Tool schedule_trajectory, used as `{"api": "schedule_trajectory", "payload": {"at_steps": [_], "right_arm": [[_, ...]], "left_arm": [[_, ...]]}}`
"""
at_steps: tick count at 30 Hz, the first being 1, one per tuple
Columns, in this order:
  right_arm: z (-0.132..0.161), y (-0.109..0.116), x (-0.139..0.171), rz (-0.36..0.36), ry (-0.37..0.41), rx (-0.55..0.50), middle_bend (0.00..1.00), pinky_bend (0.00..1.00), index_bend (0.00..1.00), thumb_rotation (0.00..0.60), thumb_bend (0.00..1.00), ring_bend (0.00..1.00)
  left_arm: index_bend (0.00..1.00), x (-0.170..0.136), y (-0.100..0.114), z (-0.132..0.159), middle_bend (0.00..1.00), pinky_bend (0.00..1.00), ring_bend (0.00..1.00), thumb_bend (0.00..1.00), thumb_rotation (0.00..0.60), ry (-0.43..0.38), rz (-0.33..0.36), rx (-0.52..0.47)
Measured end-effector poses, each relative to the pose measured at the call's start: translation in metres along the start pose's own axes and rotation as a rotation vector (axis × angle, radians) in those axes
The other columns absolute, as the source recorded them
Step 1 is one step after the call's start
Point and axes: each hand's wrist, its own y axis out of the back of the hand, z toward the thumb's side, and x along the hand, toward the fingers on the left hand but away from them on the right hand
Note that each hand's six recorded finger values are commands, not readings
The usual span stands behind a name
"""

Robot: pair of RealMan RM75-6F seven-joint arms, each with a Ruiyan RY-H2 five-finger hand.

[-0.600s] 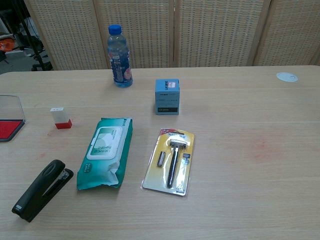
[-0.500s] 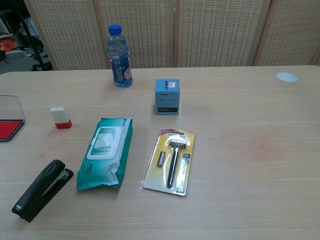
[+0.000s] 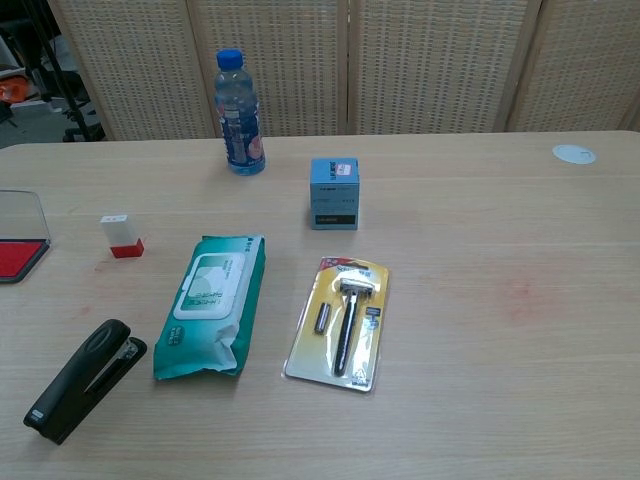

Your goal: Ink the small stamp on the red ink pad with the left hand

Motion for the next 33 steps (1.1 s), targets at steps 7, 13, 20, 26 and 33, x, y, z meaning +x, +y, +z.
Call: {"api": "schedule_trajectory", "payload": {"at_steps": [7,13,20,26,33], "right_arm": [[0.000,0.000,0.000,0.011,0.007,-0.007,0.00,0.00,0.00,0.600,0.00,0.00],[0.001,-0.001,0.000,0.013,0.014,-0.009,0.00,0.00,0.00,0.600,0.00,0.00],[-0.001,-0.007,-0.004,0.037,0.005,-0.003,0.00,0.00,0.00,0.600,0.00,0.00],[-0.006,-0.007,-0.007,0.041,-0.016,-0.014,0.00,0.00,0.00,0.600,0.00,0.00],[-0.013,-0.007,-0.011,0.049,-0.037,-0.030,0.00,0.00,0.00,0.600,0.00,0.00]], "left_arm": [[0.15,0.020,-0.019,0.019,1.00,1.00,1.00,0.20,0.600,0.026,-0.069,-0.102],[0.27,0.058,-0.037,0.040,1.00,1.00,1.00,0.23,0.600,0.048,-0.204,-0.116],[0.41,0.102,-0.061,0.072,1.00,1.00,1.00,0.24,0.600,0.080,-0.338,-0.155],[0.44,0.129,-0.089,0.100,1.00,1.00,1.00,0.23,0.600,0.099,-0.402,-0.131],[0.48,0.148,-0.110,0.111,1.00,1.00,1.00,0.22,0.600,0.122,-0.416,-0.084]]}}
